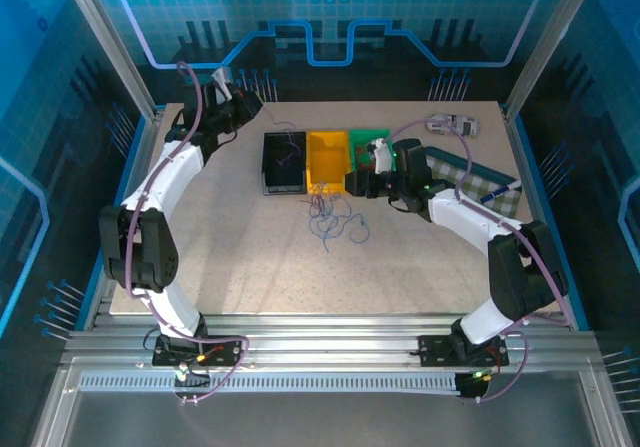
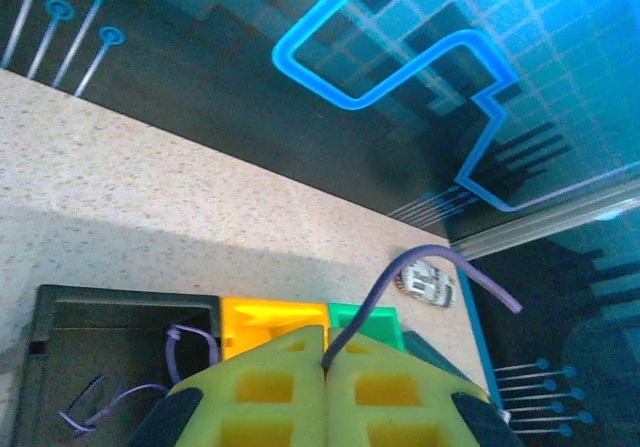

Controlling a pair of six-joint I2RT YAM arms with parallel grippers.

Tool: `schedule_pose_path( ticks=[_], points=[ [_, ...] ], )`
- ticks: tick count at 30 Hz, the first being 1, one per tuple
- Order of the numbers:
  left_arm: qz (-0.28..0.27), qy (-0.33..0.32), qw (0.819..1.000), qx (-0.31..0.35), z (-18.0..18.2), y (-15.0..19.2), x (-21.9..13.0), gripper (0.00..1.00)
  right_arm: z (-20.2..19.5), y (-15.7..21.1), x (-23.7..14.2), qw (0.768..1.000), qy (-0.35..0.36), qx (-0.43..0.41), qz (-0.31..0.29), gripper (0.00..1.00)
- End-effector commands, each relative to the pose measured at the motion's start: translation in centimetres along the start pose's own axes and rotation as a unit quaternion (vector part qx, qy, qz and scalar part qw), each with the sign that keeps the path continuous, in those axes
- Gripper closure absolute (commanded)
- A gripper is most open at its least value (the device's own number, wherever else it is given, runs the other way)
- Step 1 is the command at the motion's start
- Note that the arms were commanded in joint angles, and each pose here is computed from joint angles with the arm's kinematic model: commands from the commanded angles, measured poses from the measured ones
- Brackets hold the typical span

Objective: Untangle the cables

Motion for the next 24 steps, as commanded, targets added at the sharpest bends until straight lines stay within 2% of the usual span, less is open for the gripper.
schedule_pose_path(
  ticks=[1, 4, 8, 11, 17, 21, 24],
  points=[
    [-0.005, -0.059, 0.998, 0.021, 1.6, 1.0, 0.6, 1.00, 0.6, -0.2, -0.1, 1.000, 0.004, -0.013, 0.000, 0.52],
    [0.020, -0.105, 0.993, 0.049, 2.4, 3.0, 1.6, 1.00, 0.5, -0.2, 0.1, 1.000, 0.004, -0.010, 0.004, 0.52],
    [0.069, -0.122, 0.985, 0.099, 1.9, 6.0, 3.8, 1.00, 0.7, -0.4, 0.3, 1.000, 0.003, -0.012, 0.007, 0.52],
    [0.099, -0.130, 0.981, 0.106, 2.0, 7.6, 5.2, 1.00, 0.9, -0.6, 0.3, 1.000, 0.003, -0.016, 0.008, 0.52],
    [0.115, -0.202, 0.965, 0.117, 3.5, 9.1, 6.4, 1.00, 1.1, -0.7, -0.1, 1.000, 0.012, -0.021, 0.009, 0.52],
    [0.124, -0.220, 0.960, 0.120, 4.2, 9.5, 6.7, 1.00, 1.0, -0.6, -0.2, 0.999, 0.016, -0.024, 0.013, 0.52],
    [0.132, -0.259, 0.949, 0.124, 5.1, 9.7, 6.8, 1.00, 1.0, -0.6, -0.2, 0.999, 0.019, -0.025, 0.014, 0.52]
  ],
)
Point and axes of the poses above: each hand's point on the last joint's axis, 136 mm out from that joint toward the fingers, its own x axis out along the fingers, its own z axis along the line the jaws close on, y = z × x, the point moved 8 cm from there along -x, back along the fingers, and after that the axes turned 4 degrees about x, right-handed, at the moved point
